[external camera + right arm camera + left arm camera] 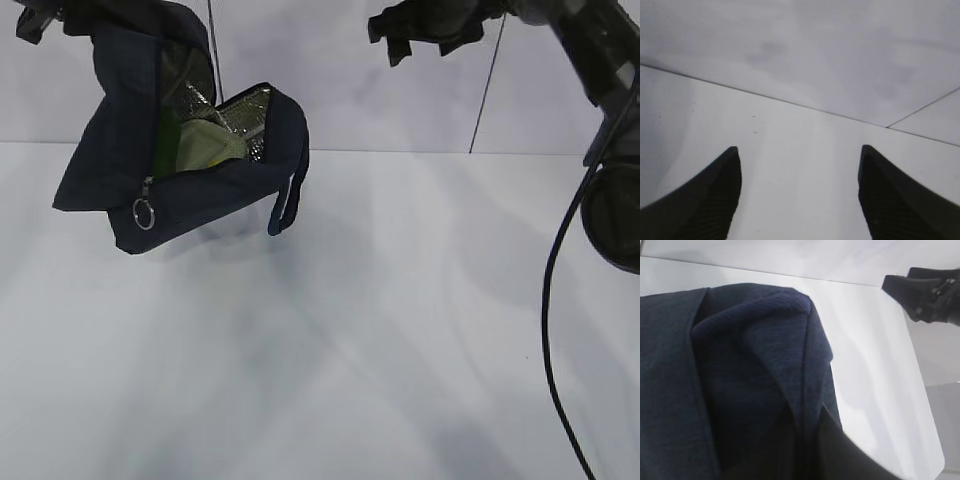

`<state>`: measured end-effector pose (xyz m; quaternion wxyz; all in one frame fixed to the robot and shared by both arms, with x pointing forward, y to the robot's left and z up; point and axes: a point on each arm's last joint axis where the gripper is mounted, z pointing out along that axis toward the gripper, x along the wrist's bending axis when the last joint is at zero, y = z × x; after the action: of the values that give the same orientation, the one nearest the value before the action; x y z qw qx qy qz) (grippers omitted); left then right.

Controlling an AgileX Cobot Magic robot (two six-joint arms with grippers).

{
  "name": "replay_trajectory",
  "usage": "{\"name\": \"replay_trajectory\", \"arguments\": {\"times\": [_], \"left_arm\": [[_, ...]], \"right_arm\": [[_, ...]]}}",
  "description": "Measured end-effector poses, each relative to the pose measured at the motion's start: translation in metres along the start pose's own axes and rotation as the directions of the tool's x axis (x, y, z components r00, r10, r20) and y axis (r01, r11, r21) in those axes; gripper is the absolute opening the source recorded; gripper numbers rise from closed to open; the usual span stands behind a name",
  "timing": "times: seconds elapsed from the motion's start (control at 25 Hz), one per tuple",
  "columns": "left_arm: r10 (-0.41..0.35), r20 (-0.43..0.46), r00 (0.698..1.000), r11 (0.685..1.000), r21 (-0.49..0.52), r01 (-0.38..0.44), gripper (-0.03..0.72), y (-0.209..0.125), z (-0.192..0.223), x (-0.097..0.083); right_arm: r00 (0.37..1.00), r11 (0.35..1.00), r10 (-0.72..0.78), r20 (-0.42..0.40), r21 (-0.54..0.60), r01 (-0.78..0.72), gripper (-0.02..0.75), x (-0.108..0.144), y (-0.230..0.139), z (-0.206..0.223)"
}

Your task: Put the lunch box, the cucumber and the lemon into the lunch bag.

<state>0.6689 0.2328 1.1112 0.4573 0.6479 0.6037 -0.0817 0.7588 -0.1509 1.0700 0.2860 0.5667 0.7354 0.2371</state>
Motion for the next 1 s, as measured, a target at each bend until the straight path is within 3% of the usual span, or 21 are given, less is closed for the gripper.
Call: {"name": "replay_trajectory", "arguments": {"times": [0.12,0.44,0.68,1.0], "left_arm": [[0.007,-0.011,1.0,1.0,0.008,-0.007,0.008,-0.001,0.0,0.001],[0.013,-0.021,1.0,1.0,0.017,-0.013,0.008,-0.002,0.0,0.002],[0.016,-0.031,0.999,1.0,0.002,-0.016,0.008,0.0,0.0,0.003],[0.032,-0.054,0.998,0.999,0.029,-0.031,0.008,-0.002,0.0,0.005]], "right_arm": [[0.999,0.999,-0.007,-0.05,0.035,0.009,0.549,0.004,-0.006,0.01],[0.99,0.949,-0.137,-0.014,0.284,0.135,0.549,0.008,-0.05,0.058],[0.989,0.95,-0.15,-0.006,0.277,0.146,0.549,-0.006,-0.037,-0.007],[0.989,0.938,-0.149,-0.018,0.314,0.147,0.549,-0.014,-0.048,-0.054]]}}
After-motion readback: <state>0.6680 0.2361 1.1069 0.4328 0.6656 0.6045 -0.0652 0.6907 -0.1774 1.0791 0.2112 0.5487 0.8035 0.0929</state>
